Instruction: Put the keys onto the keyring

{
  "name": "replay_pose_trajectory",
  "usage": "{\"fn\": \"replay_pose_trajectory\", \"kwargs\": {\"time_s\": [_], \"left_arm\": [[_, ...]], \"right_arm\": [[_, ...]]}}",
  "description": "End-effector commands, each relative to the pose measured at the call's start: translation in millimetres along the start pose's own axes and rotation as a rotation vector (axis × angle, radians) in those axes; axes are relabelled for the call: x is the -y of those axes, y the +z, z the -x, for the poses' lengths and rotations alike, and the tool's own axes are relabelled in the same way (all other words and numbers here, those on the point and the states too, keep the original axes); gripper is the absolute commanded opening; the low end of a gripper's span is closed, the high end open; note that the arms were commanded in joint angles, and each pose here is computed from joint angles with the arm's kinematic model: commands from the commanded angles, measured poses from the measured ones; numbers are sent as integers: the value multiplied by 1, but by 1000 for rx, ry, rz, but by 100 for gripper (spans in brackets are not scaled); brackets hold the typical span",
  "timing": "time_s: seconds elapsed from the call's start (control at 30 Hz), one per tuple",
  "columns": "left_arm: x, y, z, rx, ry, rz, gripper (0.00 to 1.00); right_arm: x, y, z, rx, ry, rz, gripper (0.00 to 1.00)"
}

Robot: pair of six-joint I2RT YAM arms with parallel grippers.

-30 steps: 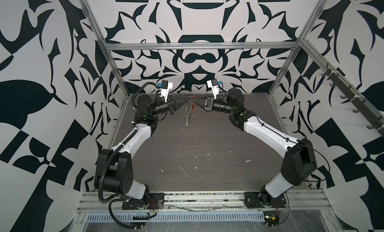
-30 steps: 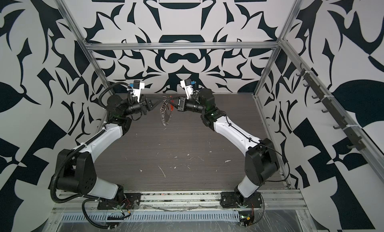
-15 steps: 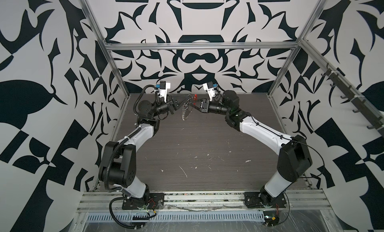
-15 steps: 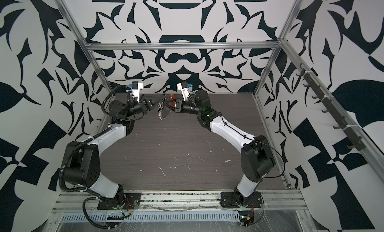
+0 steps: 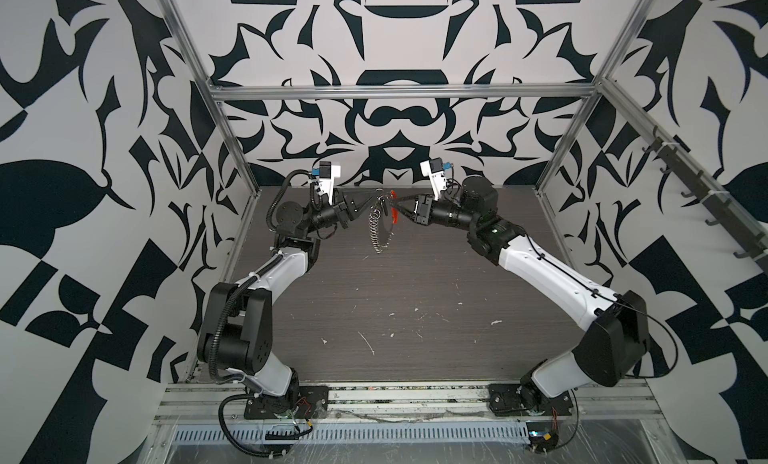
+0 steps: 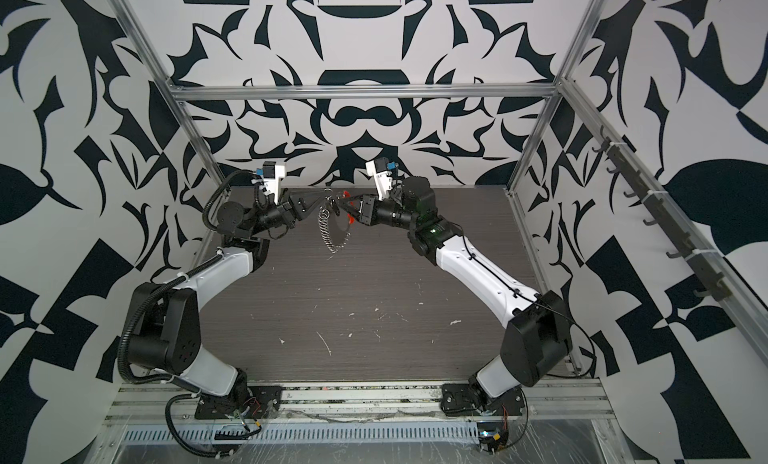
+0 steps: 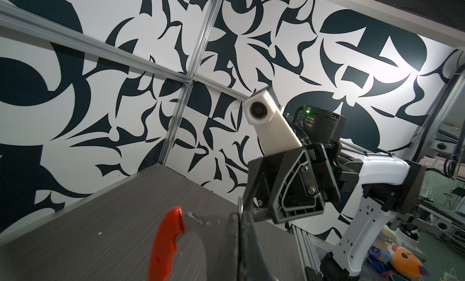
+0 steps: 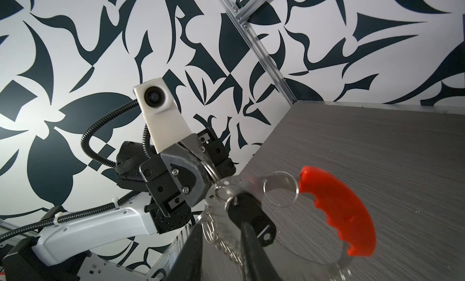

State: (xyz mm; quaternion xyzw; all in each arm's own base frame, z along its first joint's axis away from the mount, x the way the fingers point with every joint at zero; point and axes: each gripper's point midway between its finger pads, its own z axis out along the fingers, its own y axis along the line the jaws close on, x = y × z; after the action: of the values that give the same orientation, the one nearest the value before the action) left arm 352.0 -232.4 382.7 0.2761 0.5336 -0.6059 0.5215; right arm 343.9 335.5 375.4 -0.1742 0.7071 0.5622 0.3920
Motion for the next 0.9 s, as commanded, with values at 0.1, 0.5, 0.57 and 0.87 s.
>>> {"fn": "replay_pose_trajectory", "kwargs": {"time_s": [0.1,0.5,0.57,0.87], "left_arm": [[14,0,12,38,53,-34,0],[11,-1,8,40,51,-30,0],[11,-1,8,43,52,-28,0],[11,-1,7,43,47,-32,0]], "right_arm": [[-6,11,19,32,-37,27,30],[-6,35,9,4,14,97,29],[-5,29,8,5,-5,64,29],[8,-13,27,83,-102,-140,29]]}}
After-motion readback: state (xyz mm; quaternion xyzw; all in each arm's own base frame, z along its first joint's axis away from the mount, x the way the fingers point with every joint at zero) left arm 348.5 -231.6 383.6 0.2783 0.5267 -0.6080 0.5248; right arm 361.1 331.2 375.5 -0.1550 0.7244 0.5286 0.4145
